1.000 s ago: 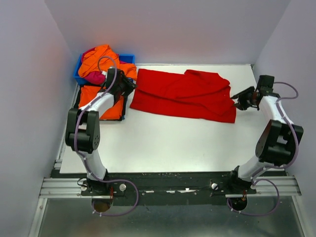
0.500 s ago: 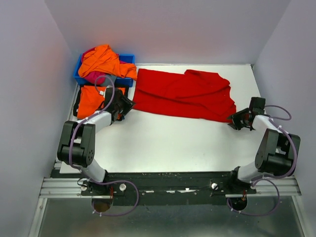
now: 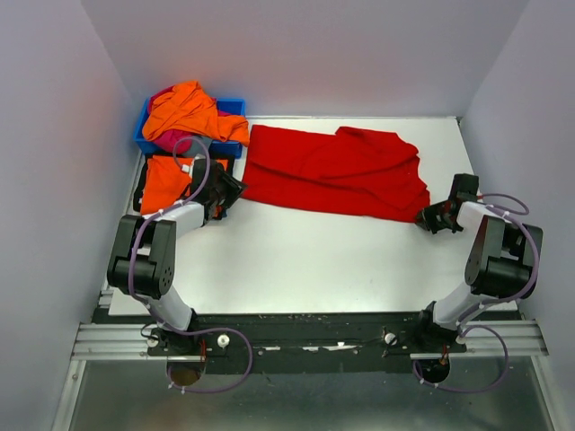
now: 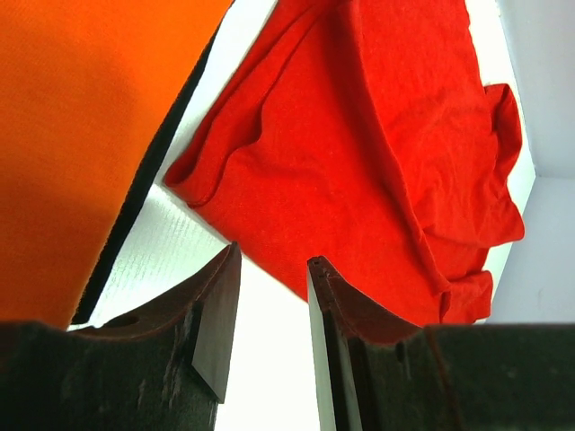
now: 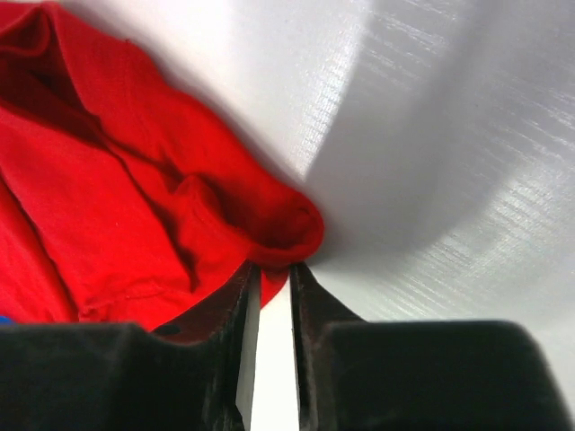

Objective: Fold and stack the t-shirts
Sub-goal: Fold the flattened tshirt in 1/3 of the way

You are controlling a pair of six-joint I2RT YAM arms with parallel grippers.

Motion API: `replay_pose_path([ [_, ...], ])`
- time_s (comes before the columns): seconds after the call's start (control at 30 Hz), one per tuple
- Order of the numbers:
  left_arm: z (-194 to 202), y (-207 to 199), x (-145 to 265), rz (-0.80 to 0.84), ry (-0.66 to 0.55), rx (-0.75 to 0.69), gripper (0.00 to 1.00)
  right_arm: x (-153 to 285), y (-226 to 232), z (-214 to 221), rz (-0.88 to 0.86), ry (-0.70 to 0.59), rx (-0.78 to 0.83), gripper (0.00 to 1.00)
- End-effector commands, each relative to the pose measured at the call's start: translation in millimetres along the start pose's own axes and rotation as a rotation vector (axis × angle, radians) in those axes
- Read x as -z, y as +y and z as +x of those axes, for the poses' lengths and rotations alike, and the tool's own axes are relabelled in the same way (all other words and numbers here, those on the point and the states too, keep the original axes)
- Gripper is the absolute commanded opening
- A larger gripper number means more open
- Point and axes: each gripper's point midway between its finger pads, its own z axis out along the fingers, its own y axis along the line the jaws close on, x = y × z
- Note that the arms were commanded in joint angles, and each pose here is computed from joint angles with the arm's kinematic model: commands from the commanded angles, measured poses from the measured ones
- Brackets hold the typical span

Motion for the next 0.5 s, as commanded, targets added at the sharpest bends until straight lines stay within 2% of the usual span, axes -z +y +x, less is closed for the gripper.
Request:
replay_pose_path([
  [0.0, -9, -5, -6, 0.004, -0.042, 0.008, 0.46, -5, -5, -18, 0.055, -0.072, -0.024, 0.2],
  [0.17, -3, 6, -8, -0.029, -0.041, 0.026, 0.46, 1, -2, -23, 0.046, -0.086, 0.007, 0.01],
  [0.47, 6, 28, -16, -0.175, -0.063, 0.053, 0.46, 4, 6, -17, -0.007, -0.059, 0.024, 0.01],
])
